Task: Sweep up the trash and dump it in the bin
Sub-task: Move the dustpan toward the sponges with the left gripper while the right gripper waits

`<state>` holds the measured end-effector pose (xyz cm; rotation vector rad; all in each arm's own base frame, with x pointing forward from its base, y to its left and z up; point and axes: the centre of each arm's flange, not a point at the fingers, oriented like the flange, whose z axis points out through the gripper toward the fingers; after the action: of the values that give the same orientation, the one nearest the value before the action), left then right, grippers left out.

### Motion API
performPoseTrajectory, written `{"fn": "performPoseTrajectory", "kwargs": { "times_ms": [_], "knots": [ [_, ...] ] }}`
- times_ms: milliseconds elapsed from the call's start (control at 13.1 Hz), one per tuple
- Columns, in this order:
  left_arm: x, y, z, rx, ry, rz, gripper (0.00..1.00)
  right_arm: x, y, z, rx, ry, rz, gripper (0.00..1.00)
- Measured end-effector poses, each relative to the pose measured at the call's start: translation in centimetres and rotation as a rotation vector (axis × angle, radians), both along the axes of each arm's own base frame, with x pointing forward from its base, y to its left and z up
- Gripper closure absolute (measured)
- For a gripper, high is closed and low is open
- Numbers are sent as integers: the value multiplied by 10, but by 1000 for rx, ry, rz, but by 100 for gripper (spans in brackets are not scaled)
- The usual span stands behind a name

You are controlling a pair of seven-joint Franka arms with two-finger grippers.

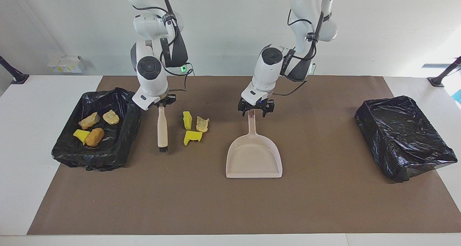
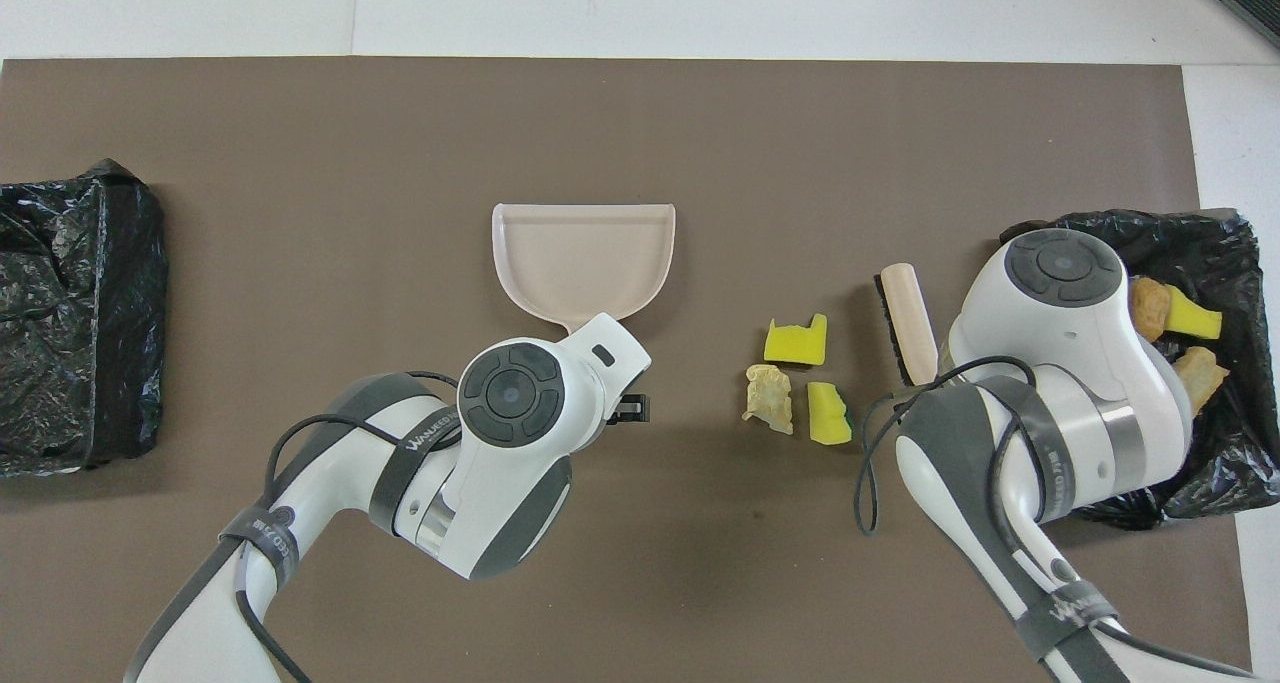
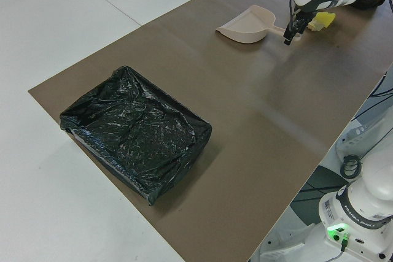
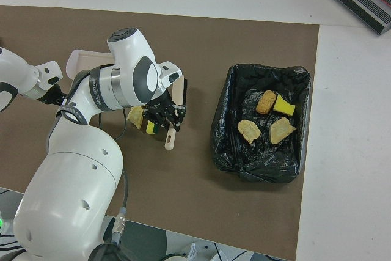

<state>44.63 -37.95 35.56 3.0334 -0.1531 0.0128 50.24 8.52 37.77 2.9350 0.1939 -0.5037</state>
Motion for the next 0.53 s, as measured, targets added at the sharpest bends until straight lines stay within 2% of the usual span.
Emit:
{"fn": "performPoseTrajectory", "kwargs": {
  "times_ms": [76,153,381,534],
  "knots": [
    [0,-2,2,5,-9,-13,37,-1,0,-2,-1,4,0,74],
    [1,-2,3,17,-24,-35,48,-3,0,-4,-2,10,0,74],
    [3,-1,4,35,-43,-69,65,-10,-1,-9,-1,42,-16,74],
    [2,-1,4,36,-45,-78,66,-18,5,-11,22,52,-78,74]
  ]
}}
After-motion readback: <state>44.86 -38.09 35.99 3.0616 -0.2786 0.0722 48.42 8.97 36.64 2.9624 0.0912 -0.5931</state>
